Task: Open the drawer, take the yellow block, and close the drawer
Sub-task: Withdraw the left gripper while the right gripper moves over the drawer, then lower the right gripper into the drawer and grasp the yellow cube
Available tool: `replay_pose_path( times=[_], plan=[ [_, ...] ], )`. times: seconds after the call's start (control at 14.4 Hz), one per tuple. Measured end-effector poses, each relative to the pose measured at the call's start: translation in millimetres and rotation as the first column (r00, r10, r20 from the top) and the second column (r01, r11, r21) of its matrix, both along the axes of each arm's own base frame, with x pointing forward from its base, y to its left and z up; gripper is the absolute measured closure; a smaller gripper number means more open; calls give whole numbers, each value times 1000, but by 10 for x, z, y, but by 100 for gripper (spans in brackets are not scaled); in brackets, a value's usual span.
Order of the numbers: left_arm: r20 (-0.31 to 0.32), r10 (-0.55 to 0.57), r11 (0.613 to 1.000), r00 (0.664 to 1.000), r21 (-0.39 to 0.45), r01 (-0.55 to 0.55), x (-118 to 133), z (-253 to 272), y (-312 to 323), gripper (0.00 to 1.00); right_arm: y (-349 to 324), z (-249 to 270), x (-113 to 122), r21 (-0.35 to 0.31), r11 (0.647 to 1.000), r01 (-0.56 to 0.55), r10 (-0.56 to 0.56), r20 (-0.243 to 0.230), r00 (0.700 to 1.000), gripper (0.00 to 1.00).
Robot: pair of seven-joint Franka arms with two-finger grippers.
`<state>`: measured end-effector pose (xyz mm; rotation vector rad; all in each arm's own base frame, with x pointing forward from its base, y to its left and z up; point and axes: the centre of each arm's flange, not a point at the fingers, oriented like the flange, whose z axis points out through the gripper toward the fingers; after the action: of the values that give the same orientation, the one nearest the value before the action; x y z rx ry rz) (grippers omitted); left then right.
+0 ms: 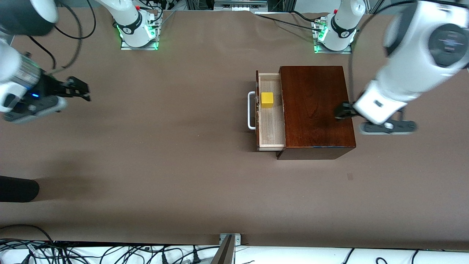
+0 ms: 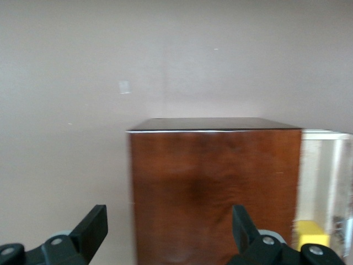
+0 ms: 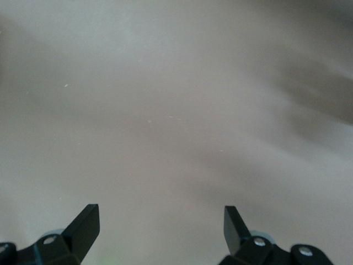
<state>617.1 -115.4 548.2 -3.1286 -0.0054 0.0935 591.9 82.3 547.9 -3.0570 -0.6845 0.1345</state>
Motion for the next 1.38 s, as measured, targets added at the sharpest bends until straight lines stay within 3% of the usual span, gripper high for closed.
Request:
replay_pose_path(
  times=[0.21, 0.35, 0.62, 0.97, 1.18, 1.38],
  plan=[
    [-3, -34, 999, 999, 7, 34, -70, 134, 550, 0, 670, -125, -82, 0, 994, -111, 111, -20, 994, 0],
    [-4, -24, 1000, 1000, 18, 24, -296, 282, 832, 0, 1247, -102, -257, 11, 977, -213, 213, -17, 977, 0],
    [-15, -75, 997, 997, 19, 75, -762, 385, 884, 0, 2549, -167, -826, 24, 901, -433, 433, 7, 901, 0],
    [-31, -108, 994, 994, 15, 109, -688, 204, 837, 0, 3977, -598, -1536, 29, 731, -682, 678, 83, 730, 0],
    [-34, -116, 993, 993, 14, 117, -673, 187, 829, 0, 4651, -1003, -1685, 19, 597, -802, 795, 114, 595, 0],
    [-33, -121, 993, 992, 14, 121, -673, 195, 812, 0, 5240, -1329, -1796, -16, 524, -852, 845, 139, 517, 0]
  ],
)
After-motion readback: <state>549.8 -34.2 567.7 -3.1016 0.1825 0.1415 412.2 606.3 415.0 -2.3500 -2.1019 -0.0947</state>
